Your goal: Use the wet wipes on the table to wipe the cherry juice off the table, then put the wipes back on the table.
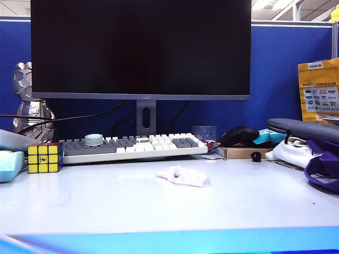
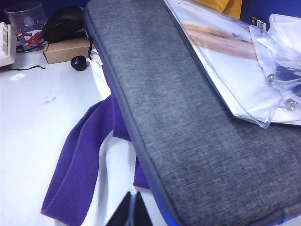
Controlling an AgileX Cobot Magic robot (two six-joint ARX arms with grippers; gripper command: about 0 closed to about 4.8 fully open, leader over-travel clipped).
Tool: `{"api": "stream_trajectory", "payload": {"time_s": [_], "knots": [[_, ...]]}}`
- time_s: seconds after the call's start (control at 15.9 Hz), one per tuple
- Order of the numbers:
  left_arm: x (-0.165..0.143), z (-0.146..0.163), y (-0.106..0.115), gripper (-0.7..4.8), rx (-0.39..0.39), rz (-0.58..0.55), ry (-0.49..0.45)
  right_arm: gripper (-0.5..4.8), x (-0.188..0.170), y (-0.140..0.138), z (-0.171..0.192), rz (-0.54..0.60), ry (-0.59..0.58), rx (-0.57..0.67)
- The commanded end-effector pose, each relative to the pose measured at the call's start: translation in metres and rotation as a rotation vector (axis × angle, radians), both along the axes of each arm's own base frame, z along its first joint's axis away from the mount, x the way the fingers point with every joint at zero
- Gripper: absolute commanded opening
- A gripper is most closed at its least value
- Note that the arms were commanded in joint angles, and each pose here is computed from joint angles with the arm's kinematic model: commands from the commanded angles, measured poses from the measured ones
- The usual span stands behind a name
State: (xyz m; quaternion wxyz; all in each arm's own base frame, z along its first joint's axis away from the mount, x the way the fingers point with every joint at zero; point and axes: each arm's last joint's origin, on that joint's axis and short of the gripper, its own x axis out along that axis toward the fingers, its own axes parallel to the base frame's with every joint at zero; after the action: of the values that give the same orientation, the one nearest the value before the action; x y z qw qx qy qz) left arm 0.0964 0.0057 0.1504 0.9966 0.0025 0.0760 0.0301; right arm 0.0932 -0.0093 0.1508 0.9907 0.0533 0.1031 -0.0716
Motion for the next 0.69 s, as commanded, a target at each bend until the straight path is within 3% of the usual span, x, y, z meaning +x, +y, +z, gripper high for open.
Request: {"api": "stream_trajectory", "payload": {"time_s": [0.06, 0.13, 0.19, 0.31, 0.5, 0.63, 0.69], "knots": [[0.001, 0.009, -0.001, 0.26, -0.17, -0.003, -0.102, 0.0, 0.0, 0.0, 0.0, -0.001, -0.002, -0.003], [0.001, 0.009, -0.001, 0.26, -0.216, -0.005, -0.111, 0.0, 0.0, 0.0, 0.0, -0.001, -0.002, -0.003], [0.001, 0.011, -0.001, 0.26, -0.315, -0.004, -0.13, 0.0, 0.0, 0.0, 0.0, -0.001, -0.002, -0.003], [0.001, 0.014, -0.005, 0.25, -0.404, -0.152, -0.134, 0.0, 0.0, 0.0, 0.0, -0.001, -0.002, -0.003], [0.0, 0.016, -0.007, 0.26, -0.551, -0.189, -0.13, -0.01, 0.0, 0.0, 0.0, -0.001, -0.002, -0.003], [-0.001, 0.03, -0.007, 0.25, -0.607, -0.248, -0.246, -0.01, 0.0, 0.0, 0.0, -0.001, -0.002, -0.003], [-0.007, 0.055, -0.008, 0.21, -0.645, -0.294, -0.342, 0.0, 0.0, 0.0, 0.0, -0.001, -0.002, -0.003]]}}
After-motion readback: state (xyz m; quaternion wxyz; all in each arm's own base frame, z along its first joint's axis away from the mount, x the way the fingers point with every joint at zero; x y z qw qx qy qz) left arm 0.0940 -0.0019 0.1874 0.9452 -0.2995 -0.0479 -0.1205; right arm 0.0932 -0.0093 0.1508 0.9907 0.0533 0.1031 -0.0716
